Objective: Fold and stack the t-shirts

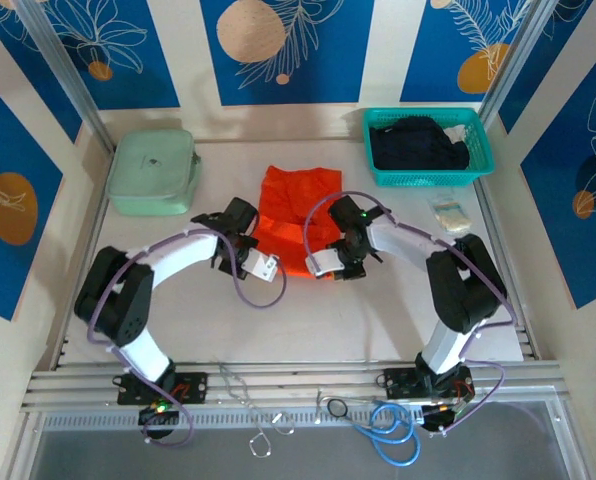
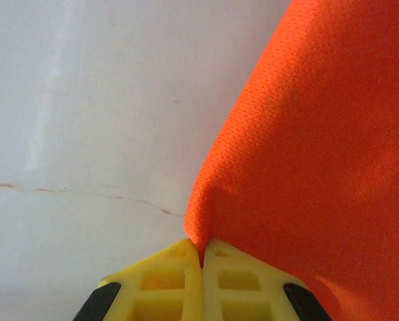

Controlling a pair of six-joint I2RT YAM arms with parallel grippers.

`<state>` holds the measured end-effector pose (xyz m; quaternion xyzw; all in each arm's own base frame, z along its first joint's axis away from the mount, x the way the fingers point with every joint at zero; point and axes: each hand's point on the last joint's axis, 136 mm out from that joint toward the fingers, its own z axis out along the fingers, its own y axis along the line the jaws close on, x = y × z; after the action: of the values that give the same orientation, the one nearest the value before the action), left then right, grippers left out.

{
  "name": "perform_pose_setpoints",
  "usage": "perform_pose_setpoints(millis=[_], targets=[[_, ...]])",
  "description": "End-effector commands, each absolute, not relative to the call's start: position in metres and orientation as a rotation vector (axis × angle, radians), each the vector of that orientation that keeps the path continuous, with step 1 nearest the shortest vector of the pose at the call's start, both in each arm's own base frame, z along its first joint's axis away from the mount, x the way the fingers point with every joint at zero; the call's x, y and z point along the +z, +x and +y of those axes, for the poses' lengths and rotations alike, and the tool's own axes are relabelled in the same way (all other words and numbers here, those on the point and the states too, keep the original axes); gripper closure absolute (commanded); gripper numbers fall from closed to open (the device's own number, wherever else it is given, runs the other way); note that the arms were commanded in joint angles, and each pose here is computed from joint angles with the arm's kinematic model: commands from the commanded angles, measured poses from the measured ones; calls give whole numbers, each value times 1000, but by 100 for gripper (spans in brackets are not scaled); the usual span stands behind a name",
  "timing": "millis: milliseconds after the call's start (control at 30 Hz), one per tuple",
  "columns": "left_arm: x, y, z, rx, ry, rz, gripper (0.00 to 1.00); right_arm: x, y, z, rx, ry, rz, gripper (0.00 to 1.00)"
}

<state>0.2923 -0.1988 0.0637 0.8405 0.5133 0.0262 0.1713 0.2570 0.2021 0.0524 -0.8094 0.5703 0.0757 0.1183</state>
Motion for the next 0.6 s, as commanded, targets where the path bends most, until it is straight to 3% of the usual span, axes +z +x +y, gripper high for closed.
perform_pose_setpoints(millis=[0,367,567], targets=[[70,270,-195,56,2382,1465,100,63,235,204,256,-2323,1693,100],[103,214,-181,73,2352,1415,100,93,185,202,205,-2281,1693,100],[119,206,-173,102,2336,1413,100,124,176,206,191,-2244,1658,100]])
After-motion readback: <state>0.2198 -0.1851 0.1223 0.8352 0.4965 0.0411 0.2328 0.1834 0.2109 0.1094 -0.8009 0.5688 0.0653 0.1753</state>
